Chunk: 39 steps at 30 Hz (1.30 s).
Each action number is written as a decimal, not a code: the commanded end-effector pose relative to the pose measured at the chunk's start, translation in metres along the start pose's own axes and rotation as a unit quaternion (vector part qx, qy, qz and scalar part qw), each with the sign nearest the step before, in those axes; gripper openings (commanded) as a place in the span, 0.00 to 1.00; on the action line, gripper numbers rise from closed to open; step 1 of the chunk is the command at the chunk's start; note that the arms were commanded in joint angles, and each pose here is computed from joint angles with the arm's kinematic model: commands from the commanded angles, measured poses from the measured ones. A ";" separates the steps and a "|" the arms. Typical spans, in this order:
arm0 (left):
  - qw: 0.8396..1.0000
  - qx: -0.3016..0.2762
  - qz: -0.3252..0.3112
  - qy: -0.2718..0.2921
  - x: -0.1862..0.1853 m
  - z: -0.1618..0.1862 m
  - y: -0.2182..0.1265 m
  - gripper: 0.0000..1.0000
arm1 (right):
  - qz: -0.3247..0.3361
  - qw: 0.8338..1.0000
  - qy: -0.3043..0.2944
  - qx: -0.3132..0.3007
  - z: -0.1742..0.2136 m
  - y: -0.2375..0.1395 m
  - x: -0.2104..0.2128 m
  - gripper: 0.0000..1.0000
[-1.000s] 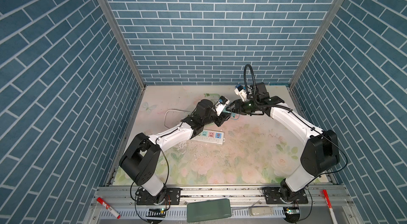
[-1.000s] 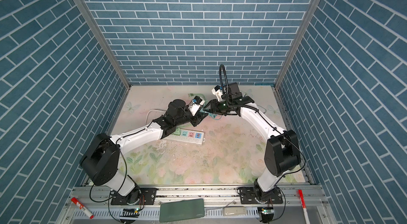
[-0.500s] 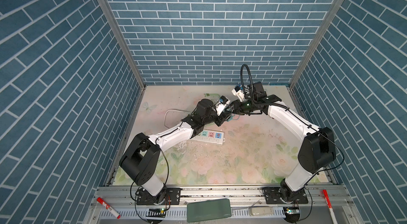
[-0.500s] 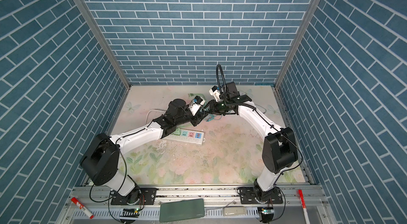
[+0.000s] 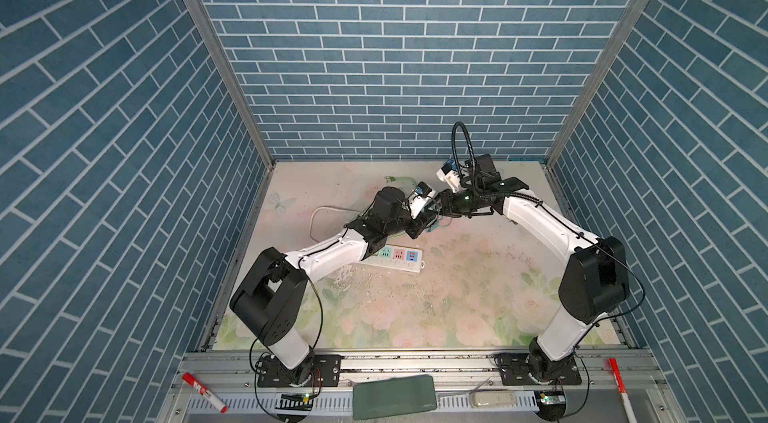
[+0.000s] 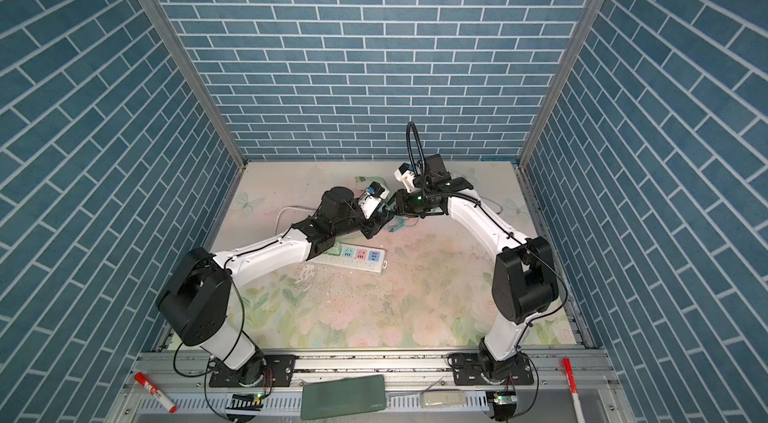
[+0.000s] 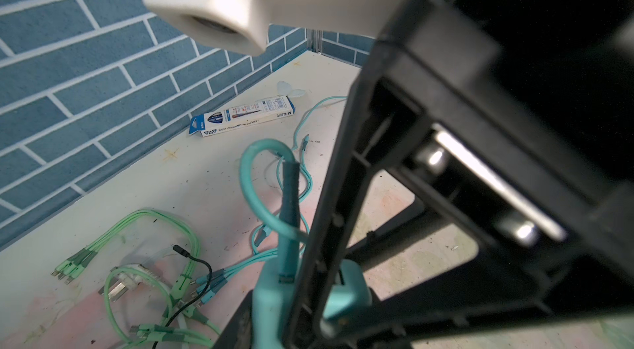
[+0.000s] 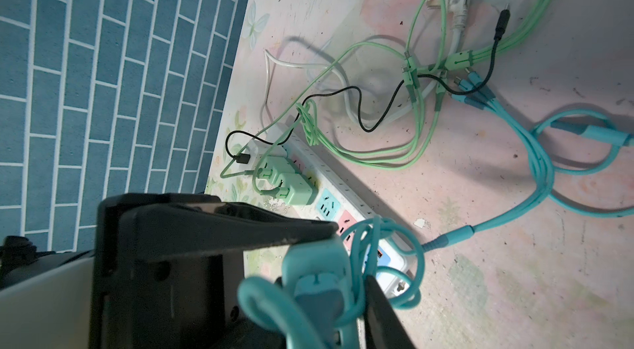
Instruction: Insert the plug
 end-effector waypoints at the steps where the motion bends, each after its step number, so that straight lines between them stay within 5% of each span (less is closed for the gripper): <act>1: 0.999 -0.038 -0.006 0.015 0.001 -0.022 0.001 0.29 | -0.028 0.999 -0.034 0.021 0.002 -0.001 0.019 0.08; 9: 0.999 -0.037 -0.010 0.022 0.001 -0.022 -0.003 0.22 | 0.001 0.999 -0.038 0.005 0.000 -0.008 0.021 0.41; 14: 0.999 -0.028 -0.028 0.033 0.003 -0.022 -0.008 0.20 | 0.045 0.997 -0.054 -0.023 -0.003 -0.027 0.030 0.46; 24: 0.996 -0.005 -0.075 0.048 0.010 -0.024 -0.012 0.16 | 0.126 0.987 -0.050 -0.082 0.009 -0.061 0.034 0.49; 39: 0.993 0.000 -0.103 0.060 0.018 -0.044 -0.015 0.16 | 0.055 0.997 -0.004 -0.061 0.054 -0.026 0.009 0.42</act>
Point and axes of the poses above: each gripper's point midway between its finger pads, its own y axis out along the fingers, its own x axis along the line the jaws close on, z = x × y, the point moved 10 cm from there along -y, back along the fingers, and after that the axes turned 5 degrees about y, right-handed, at the moved point
